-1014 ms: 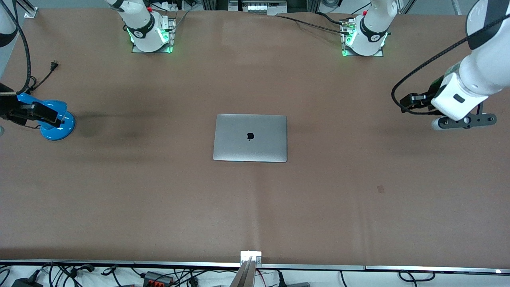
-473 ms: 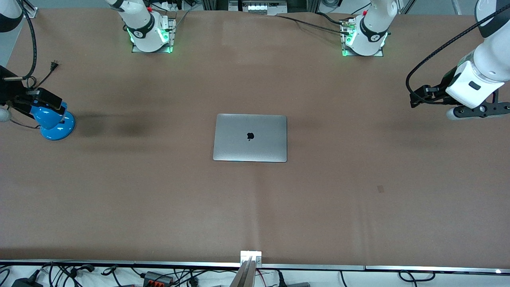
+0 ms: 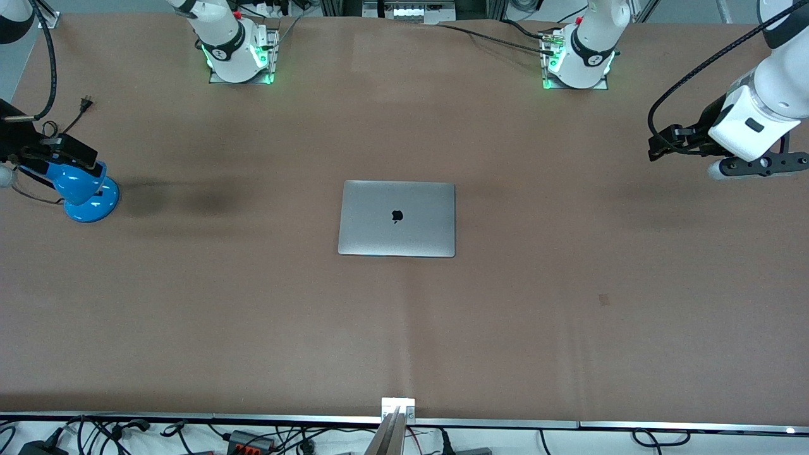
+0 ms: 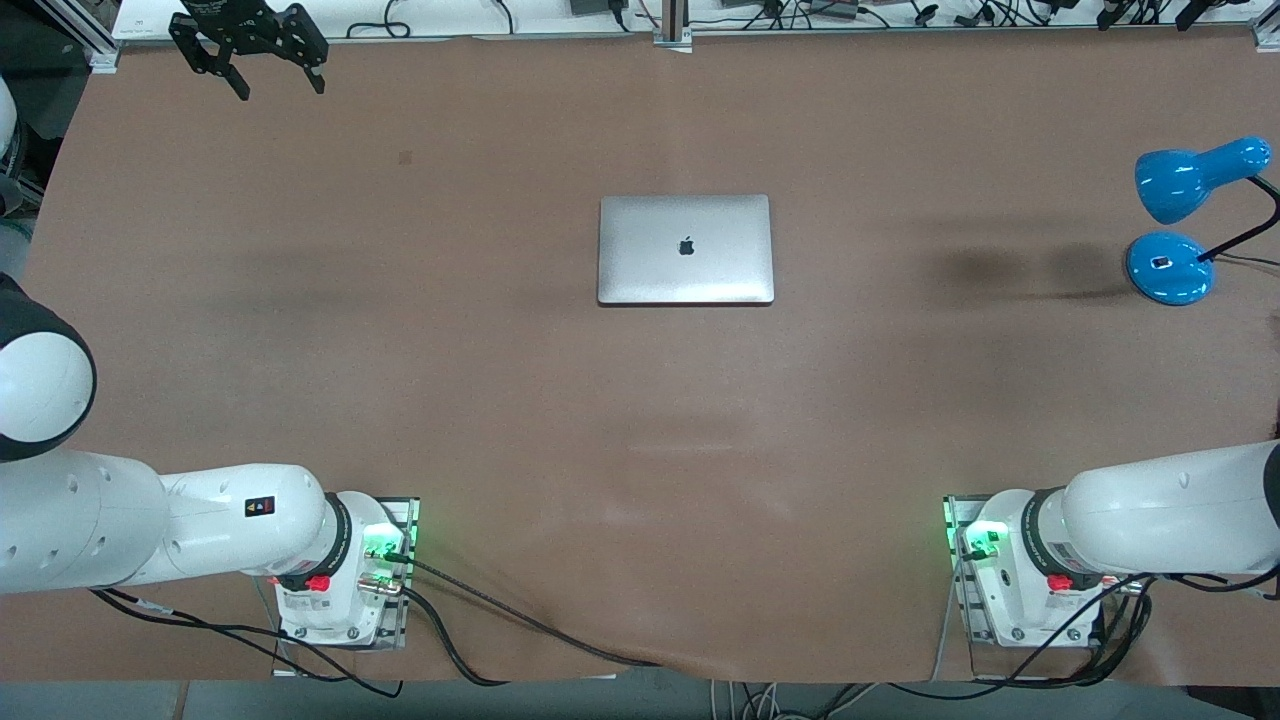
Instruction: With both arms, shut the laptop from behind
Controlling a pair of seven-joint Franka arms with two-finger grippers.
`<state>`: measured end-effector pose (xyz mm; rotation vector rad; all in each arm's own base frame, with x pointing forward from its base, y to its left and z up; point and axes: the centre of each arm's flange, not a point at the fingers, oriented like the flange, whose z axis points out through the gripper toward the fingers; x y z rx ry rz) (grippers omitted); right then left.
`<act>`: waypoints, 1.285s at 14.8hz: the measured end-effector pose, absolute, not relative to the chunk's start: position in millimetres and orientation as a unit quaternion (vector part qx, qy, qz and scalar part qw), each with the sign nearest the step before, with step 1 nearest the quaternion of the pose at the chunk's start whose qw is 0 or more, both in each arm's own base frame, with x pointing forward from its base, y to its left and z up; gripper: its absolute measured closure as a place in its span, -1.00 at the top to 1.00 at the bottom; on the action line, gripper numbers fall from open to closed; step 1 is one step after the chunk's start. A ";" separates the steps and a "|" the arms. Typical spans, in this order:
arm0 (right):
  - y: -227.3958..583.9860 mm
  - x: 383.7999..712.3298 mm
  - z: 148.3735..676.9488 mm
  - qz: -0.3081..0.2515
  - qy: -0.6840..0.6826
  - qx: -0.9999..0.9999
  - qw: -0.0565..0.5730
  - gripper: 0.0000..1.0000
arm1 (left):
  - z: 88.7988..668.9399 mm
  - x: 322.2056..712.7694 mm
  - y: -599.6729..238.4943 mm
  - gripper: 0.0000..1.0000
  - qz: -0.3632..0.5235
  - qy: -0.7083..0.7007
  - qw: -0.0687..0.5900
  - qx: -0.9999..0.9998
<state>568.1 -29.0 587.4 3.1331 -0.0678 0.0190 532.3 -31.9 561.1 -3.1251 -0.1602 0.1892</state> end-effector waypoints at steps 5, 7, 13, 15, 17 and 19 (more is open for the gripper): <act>-28.7 564.9 585.8 0.005 -0.021 1.000 0.004 1.00 | 557.6 531.4 -31.5 1.00 0.065 -0.051 0.004 -0.997; -28.6 564.7 585.4 0.004 -0.021 1.000 0.004 1.00 | 557.4 530.9 -30.9 1.00 0.066 -0.052 0.004 -0.996; -28.4 564.9 585.9 0.006 -0.021 1.000 0.004 1.00 | 557.3 526.1 -31.3 1.00 0.068 -0.052 0.005 -0.996; -28.4 564.8 586.1 0.006 -0.021 1.000 0.004 1.00 | 557.6 524.8 -31.7 1.00 0.067 -0.051 0.006 -0.996; -28.4 564.8 586.2 0.006 -0.021 1.000 0.004 1.00 | 557.8 524.0 -32.2 1.00 0.067 -0.051 0.006 -0.996; -28.4 564.7 586.3 0.006 -0.021 1.000 0.004 1.00 | 557.9 523.7 -32.2 1.00 0.067 -0.051 0.006 -0.996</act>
